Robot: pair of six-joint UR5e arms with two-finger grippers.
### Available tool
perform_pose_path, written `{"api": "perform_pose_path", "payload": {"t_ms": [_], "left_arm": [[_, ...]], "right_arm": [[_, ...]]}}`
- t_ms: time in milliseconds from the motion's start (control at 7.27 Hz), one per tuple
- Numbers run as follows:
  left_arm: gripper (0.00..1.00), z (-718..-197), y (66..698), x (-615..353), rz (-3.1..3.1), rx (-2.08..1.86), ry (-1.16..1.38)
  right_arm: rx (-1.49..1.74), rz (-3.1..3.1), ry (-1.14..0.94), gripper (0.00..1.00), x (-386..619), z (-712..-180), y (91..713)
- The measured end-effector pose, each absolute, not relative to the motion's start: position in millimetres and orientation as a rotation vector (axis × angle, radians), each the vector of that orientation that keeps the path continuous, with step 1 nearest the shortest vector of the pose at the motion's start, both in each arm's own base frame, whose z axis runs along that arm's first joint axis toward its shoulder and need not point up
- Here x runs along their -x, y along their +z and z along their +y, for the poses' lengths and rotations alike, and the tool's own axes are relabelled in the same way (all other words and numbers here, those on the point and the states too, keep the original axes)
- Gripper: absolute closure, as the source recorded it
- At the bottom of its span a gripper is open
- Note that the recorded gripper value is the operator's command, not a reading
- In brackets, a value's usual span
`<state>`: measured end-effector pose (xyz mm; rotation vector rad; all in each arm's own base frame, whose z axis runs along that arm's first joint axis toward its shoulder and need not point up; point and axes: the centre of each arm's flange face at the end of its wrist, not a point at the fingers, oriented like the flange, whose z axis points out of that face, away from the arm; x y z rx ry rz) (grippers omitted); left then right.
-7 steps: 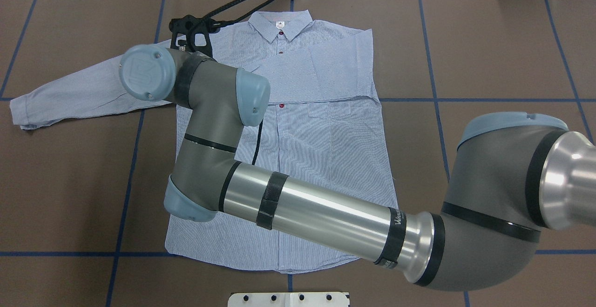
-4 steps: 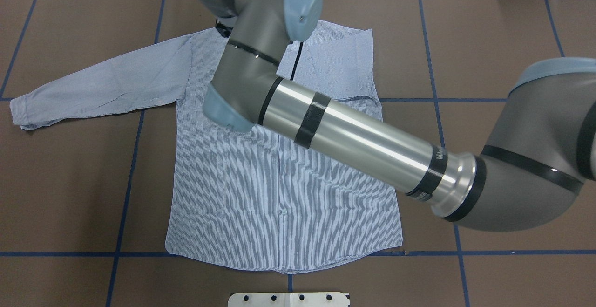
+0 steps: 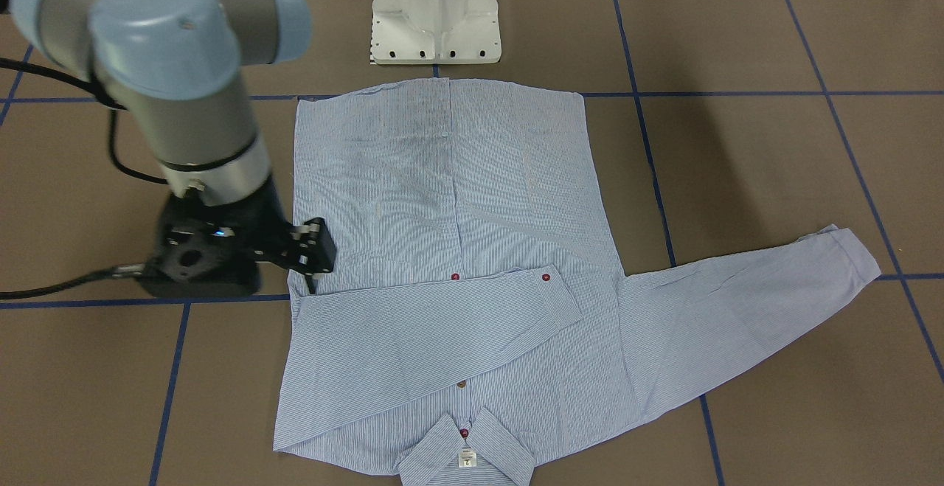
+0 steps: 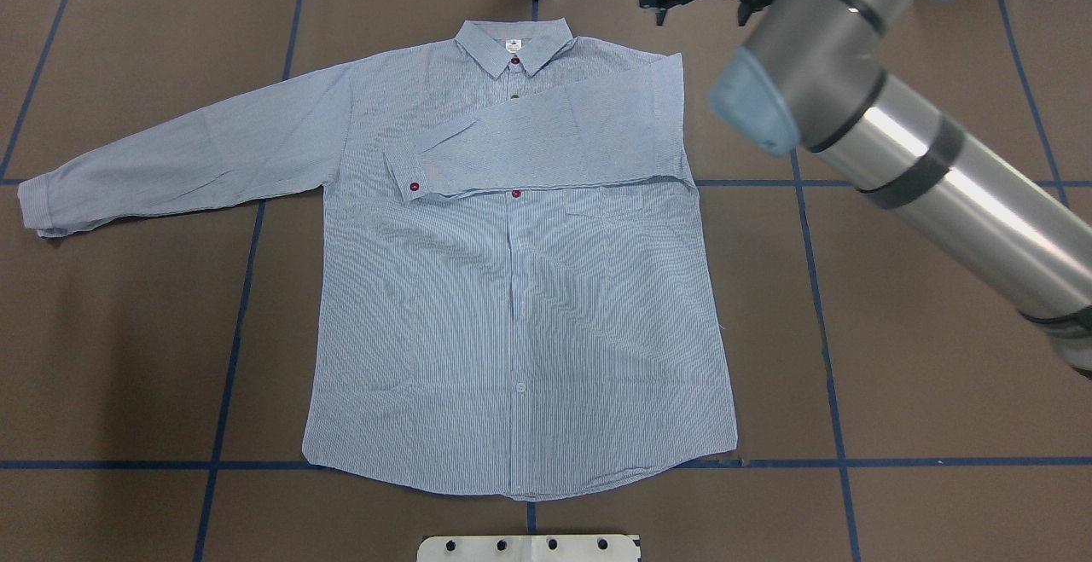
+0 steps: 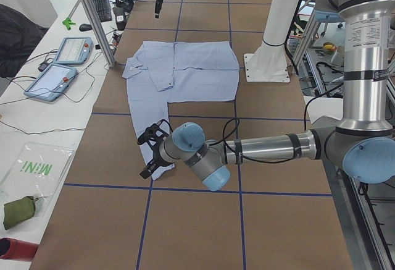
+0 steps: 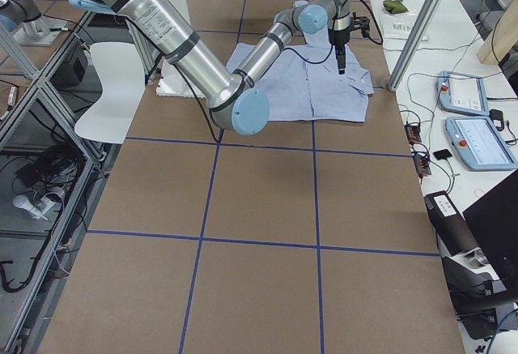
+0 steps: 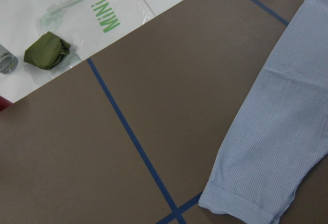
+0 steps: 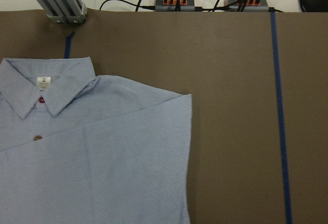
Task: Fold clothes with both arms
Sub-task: 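Release the sleeve and raise the right gripper away from the shirt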
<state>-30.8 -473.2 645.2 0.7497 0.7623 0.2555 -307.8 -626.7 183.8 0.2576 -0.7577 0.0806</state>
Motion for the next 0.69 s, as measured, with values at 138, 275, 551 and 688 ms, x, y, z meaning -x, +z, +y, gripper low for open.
{"api": "perform_pose_path", "payload": {"t_ms": [138, 275, 551, 688], "left_arm": [[0.02, -465, 665, 16, 0.816, -0.736, 0.192], [0.04, -458, 679, 4, 0.869, -0.711, 0.126], [0.13, -446, 698, -18, 0.942, -0.676, 0.035], [0.13, -441, 702, -34, 0.976, -0.655, -0.013]], "right_arm": [[-0.279, -0.760, 0.016, 0.00, 254, -617, 220], [-0.295, -0.745, -0.039, 0.00, 210, -612, 257], [-0.323, -0.735, -0.124, 0.00, 138, -602, 339], [-0.338, -0.756, -0.154, 0.00, 103, -593, 376]]}}
